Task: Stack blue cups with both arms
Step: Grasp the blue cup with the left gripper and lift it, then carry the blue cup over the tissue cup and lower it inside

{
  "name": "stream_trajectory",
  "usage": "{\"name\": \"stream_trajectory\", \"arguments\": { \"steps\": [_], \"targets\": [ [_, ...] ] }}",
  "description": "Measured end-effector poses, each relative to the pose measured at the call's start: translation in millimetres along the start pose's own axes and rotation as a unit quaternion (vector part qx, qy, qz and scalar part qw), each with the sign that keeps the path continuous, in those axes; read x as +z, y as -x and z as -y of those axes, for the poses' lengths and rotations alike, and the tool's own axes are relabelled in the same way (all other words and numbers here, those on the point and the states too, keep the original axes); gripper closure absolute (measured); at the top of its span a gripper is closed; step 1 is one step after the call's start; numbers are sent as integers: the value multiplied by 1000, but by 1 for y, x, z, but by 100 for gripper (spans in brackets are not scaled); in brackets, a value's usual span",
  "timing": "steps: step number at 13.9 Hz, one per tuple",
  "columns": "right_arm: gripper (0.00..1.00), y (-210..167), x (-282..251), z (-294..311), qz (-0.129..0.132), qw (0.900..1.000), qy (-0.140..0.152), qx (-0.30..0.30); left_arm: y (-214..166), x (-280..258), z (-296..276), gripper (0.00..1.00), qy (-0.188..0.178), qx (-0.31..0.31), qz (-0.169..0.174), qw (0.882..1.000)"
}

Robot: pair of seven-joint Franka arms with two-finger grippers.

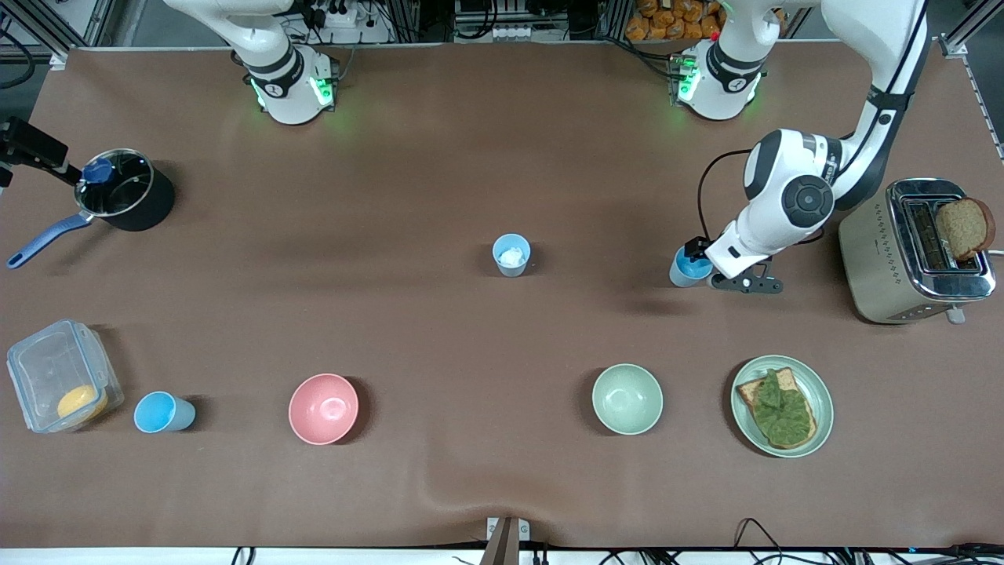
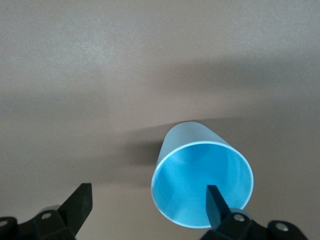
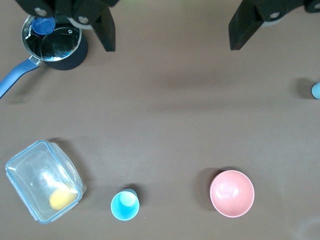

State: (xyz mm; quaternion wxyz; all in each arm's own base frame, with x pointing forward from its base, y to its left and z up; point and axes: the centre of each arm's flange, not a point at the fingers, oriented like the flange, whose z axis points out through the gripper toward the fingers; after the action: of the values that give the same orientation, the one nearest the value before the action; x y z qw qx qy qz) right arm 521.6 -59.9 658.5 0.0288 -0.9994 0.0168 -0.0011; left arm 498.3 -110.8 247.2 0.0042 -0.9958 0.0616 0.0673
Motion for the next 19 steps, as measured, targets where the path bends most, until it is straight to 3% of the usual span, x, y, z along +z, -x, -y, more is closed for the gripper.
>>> {"name": "stream_trajectory", "arguments": {
  "steps": [2, 3, 6, 11, 15, 19],
  "targets": [
    [0, 0, 4, -1, 5, 1000, 7, 0, 0, 6, 0, 5, 1, 0, 3, 1000],
    [0, 0, 5, -1, 5, 1000, 12, -1, 0, 8, 0, 12, 2, 1, 1, 1000],
    [0, -4, 7, 6, -2, 999, 37, -11, -1, 12, -1, 47, 3, 19, -3, 1000],
    [0, -5, 10, 10, -4, 999, 40, -17, -5, -5, -4, 97, 2, 36, -23, 999],
    [0, -8, 14, 9, -10, 998, 40, -40, -4, -79, -55, 97, 7, 69, -78, 994],
    [0, -8, 15, 8, -8, 998, 38, -41, 10, -143, -129, 97, 67, 83, -105, 989]
  ]
}}
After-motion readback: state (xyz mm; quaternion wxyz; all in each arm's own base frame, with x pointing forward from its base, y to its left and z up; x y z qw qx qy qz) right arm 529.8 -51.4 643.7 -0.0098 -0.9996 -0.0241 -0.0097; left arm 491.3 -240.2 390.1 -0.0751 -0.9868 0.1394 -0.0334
